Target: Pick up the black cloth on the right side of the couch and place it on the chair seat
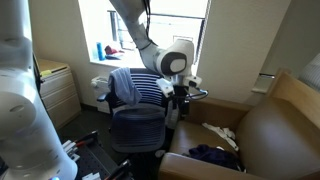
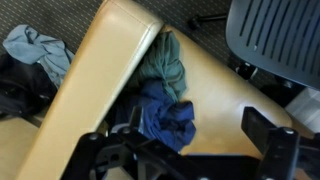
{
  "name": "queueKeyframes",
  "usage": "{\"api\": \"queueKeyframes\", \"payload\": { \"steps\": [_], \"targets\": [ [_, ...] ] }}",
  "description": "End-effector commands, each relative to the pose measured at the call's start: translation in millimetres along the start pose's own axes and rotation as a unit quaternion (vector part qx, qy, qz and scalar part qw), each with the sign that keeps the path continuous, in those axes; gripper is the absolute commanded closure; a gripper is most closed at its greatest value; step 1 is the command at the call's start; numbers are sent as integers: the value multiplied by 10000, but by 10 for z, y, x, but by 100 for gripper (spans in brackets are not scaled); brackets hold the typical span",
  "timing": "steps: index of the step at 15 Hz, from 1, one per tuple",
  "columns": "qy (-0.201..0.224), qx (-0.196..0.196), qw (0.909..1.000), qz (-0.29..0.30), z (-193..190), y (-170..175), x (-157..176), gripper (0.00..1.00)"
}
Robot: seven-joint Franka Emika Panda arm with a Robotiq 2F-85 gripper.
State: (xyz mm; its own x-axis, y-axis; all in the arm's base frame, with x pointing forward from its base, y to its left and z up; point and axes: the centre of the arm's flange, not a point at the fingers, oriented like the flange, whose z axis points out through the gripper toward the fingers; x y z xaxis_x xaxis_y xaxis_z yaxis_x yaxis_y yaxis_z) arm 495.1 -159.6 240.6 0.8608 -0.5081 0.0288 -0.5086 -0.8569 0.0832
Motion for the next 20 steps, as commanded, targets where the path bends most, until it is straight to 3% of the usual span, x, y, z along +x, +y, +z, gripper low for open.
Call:
{"api": "queueKeyframes", "payload": {
  "steps": [1, 2, 5, 6, 8, 9, 11, 14, 16, 17, 20],
  "targets": [
    [-688, -690, 9949, 252, 662, -155, 269, 0],
    [-419, -344, 9984, 139, 460, -42, 8, 0],
    [-480, -428, 9978, 151, 622, -90, 37, 0],
    [121, -345, 9993, 124, 602, -112, 14, 0],
    [708, -523, 9959, -186, 627, -183, 217, 0],
    [1030, -221, 9944, 86, 597, -185, 292, 0],
    [1465, 109, 9882, 431, 682, -165, 498, 0],
    [2208, 333, 9692, 1040, 1015, 83, 754, 0],
    [2199, 39, 9599, 1741, 1383, 397, 944, 0],
    [2094, 231, 9680, 1365, 992, 230, 657, 0],
    [2094, 132, 9675, 1413, 1173, 301, 693, 0]
  ]
}}
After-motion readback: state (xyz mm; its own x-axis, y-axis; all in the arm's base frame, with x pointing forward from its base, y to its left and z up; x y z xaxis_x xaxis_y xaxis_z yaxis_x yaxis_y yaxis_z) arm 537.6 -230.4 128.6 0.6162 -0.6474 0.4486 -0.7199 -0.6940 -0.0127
